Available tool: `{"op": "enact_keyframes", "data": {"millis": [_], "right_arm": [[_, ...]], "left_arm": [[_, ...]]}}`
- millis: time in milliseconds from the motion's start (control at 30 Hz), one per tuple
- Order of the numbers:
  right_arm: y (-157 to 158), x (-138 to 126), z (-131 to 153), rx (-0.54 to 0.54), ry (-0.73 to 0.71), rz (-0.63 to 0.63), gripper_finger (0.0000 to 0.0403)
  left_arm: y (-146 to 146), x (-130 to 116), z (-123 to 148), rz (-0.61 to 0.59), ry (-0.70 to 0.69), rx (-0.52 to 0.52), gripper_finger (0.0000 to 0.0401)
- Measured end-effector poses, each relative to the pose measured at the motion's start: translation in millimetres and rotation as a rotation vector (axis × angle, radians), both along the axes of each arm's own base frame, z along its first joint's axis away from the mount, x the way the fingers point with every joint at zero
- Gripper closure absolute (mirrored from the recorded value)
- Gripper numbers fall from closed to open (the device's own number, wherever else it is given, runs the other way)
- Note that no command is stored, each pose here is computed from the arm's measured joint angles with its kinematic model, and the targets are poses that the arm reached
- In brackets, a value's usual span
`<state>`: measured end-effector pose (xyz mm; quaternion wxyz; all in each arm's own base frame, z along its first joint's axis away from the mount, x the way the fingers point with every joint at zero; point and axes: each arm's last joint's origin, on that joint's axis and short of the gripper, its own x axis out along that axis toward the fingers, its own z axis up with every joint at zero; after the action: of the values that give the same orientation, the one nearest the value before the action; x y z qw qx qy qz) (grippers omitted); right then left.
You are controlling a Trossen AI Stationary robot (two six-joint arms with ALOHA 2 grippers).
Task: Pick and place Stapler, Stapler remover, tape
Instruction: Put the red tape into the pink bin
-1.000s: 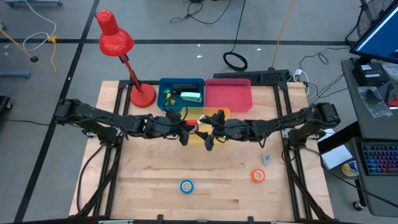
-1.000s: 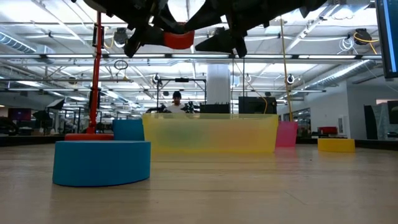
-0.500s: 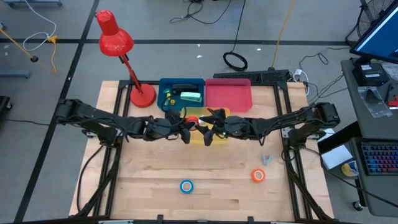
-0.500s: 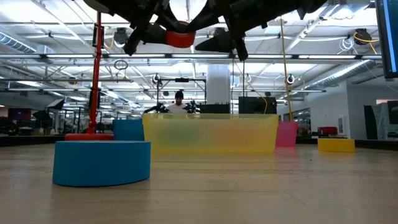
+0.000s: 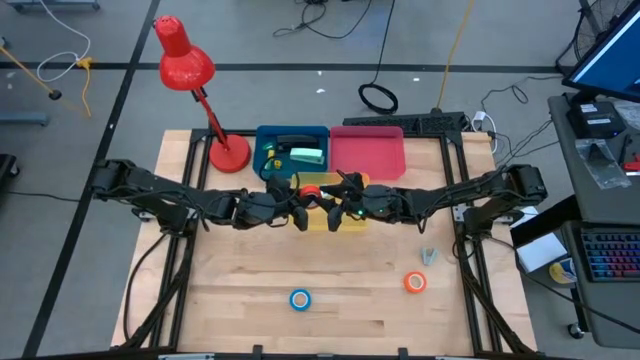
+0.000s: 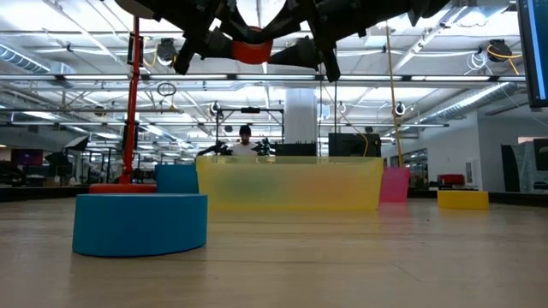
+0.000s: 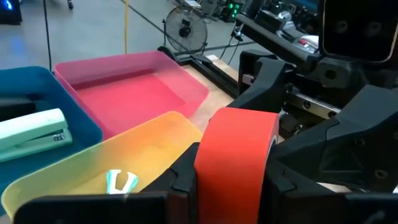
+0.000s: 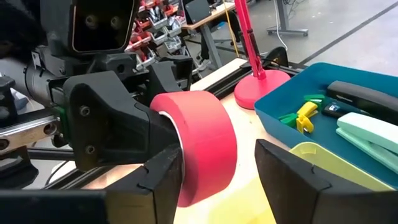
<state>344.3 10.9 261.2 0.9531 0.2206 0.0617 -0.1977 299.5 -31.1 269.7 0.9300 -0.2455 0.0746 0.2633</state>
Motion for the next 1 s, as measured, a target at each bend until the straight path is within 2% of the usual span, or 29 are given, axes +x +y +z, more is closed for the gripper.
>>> {"op": "enact_keyframes", "data": {"millis": [233, 533, 700, 900, 1000], "right_arm": [[0.0, 0.0, -0.4, 0.002, 0.003, 0.000, 0.0248], [-0.1, -0.2, -0.6, 0.000, 0.004, -0.015, 0.0319], [-0.9, -0.8, 0.5, 0.008, -0.009, -0.049, 0.0322], [-1.2, -1.0, 0.7, 0.009, -0.013, -0.072, 0.0322], [-1.2, -1.0, 0.9, 0.009, -0.017, -0.074, 0.0323]], "left_arm": [[0.6, 0.0, 0.9, 0.022, -0.007, 0.012, 0.0310], [0.9, 0.5, 2.9, 0.027, -0.024, 0.021, 0.0310], [0.8, 1.7, 5.6, 0.001, -0.049, 0.021, 0.0310], [0.9, 2.0, 5.9, -0.006, -0.054, 0.018, 0.0267], [0.8, 2.0, 6.0, -0.012, -0.052, 0.019, 0.0259]]}}
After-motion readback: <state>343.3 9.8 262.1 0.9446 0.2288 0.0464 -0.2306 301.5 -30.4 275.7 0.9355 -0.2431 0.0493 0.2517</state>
